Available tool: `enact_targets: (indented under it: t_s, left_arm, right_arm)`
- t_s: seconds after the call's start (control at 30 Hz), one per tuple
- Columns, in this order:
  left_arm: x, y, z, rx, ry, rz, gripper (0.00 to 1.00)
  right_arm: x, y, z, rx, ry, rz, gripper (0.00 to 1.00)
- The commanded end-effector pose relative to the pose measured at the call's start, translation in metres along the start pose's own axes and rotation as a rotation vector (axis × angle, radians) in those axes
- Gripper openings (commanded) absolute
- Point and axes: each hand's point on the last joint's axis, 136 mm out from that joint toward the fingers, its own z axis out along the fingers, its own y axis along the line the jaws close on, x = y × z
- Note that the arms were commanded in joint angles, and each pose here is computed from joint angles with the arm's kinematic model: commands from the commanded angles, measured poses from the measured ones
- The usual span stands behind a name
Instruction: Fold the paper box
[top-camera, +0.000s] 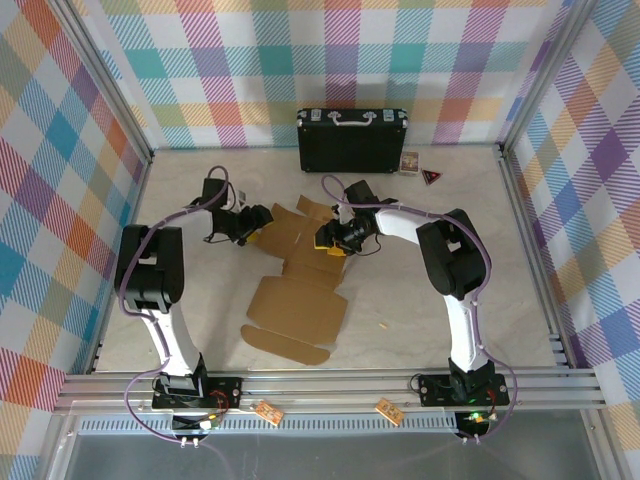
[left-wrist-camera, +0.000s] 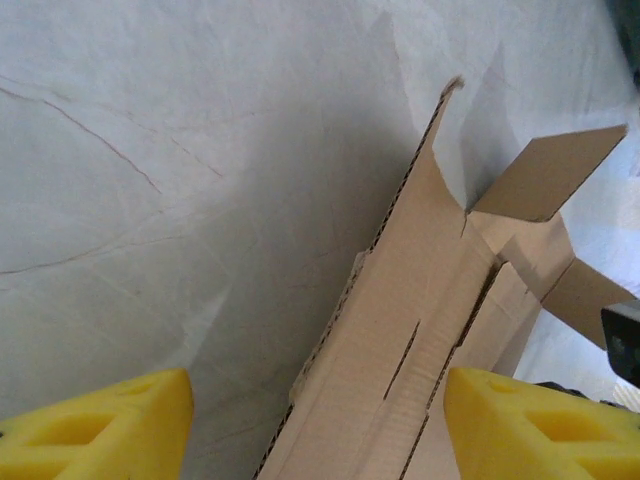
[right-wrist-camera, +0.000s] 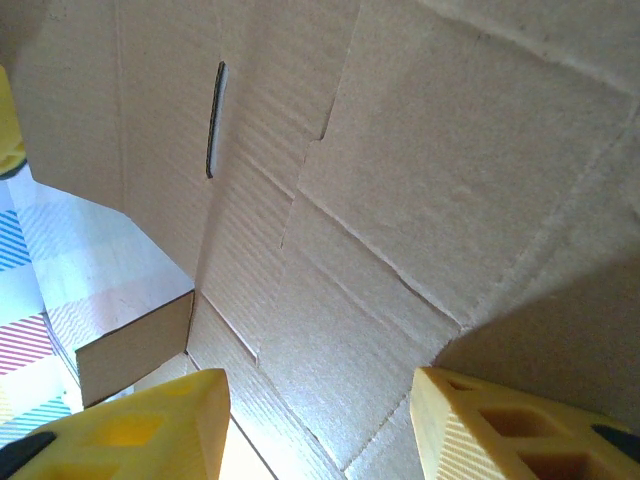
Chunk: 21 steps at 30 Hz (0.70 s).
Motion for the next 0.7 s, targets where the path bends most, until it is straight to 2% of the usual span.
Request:
enact_targets:
  t_s: [0.0, 0.27, 0.67]
  left_arm:
    - [0.013, -0.010, 0.012, 0.053, 0.055, 0.009, 0.66]
    - [0.043, -0.052, 0.011, 0.194, 0.113, 0.082, 0.63]
    - [0.064, -0.108, -0.022, 0.331, 0.088, 0.202, 0.64]
  right_arm:
    - [0.038, -0.068, 0.024, 0.193, 0.107, 0.104, 0.53]
    - [0.039, -0.068, 0.025, 0.193, 0.108, 0.102, 0.53]
    - [0.040, -0.067, 0.025, 0.195, 0.110, 0.096, 0.53]
